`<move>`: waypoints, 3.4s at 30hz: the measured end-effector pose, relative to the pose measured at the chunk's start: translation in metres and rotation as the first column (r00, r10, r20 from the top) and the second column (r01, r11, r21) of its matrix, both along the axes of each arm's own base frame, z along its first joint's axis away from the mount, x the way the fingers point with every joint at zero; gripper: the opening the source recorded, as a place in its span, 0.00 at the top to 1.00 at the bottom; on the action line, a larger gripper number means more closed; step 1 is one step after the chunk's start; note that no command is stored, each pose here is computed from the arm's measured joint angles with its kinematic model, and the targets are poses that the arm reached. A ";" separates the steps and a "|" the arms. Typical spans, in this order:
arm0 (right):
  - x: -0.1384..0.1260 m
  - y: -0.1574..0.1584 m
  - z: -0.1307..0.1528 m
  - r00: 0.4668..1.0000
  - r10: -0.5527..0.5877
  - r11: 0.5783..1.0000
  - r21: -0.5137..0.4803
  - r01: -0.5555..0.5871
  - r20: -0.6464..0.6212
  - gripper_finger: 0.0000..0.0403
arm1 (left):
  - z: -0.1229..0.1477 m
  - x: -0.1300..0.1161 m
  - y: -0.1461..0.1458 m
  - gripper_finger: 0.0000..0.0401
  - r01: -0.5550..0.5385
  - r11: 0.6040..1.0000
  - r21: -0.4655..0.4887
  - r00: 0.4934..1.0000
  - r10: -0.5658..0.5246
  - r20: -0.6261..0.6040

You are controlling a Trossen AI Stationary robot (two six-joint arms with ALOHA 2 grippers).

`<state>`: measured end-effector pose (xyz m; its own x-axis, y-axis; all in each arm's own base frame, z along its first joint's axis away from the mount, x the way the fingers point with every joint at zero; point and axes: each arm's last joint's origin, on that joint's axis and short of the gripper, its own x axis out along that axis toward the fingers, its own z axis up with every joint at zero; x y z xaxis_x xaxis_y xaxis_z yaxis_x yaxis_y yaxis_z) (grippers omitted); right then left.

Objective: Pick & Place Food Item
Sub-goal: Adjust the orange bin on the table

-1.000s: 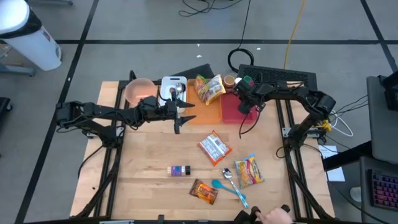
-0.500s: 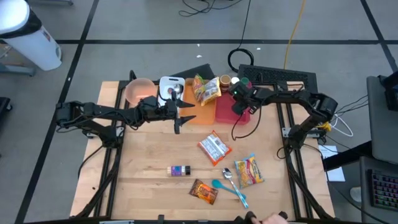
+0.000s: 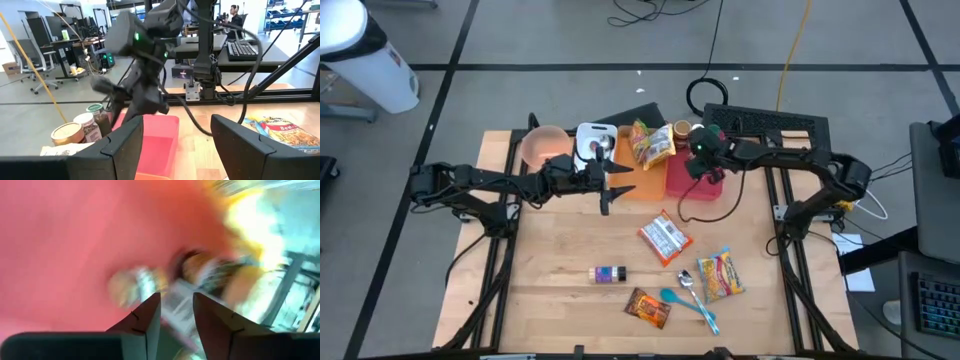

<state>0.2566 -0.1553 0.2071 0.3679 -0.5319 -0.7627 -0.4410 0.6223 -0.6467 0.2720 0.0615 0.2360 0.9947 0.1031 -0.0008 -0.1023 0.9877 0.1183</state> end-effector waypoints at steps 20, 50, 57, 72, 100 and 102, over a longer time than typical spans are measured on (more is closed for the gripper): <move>0.013 0.009 0.042 0.721 -0.491 0.839 0.488 0.241 0.489 0.49 | 0.000 -0.002 0.008 0.40 -0.150 0.987 -0.054 0.989 0.150 0.005; 0.023 0.034 0.047 0.649 -0.578 0.754 0.628 0.193 0.495 0.22 | -0.021 -0.008 0.020 0.40 -0.013 0.998 -0.061 0.979 0.000 -0.206; 0.028 0.045 0.046 0.690 -0.526 0.780 0.606 0.159 0.497 0.27 | -0.033 -0.010 0.013 0.40 0.108 0.977 -0.185 0.927 -0.166 -0.336; 0.023 0.046 0.041 0.717 -0.549 0.756 0.621 0.208 0.429 0.35 | -0.070 0.033 0.008 0.40 0.096 0.921 -0.379 0.770 -0.310 -0.557; 0.004 0.085 -0.003 0.863 -0.485 0.650 0.718 0.250 0.139 0.39 | -0.072 0.085 0.031 0.40 -0.028 0.979 -0.202 0.706 -0.123 -0.697; 0.003 0.084 -0.006 0.861 -0.490 0.669 0.693 0.269 0.139 0.39 | -0.071 0.086 0.032 0.40 -0.031 0.981 -0.193 0.715 -0.113 -0.690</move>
<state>0.2596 -0.0712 0.2013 0.5038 -0.1096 -0.8569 0.0674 0.9939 -0.0875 0.3579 0.0933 0.1651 0.7072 -0.0114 -0.7069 -0.0212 0.9991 -0.0373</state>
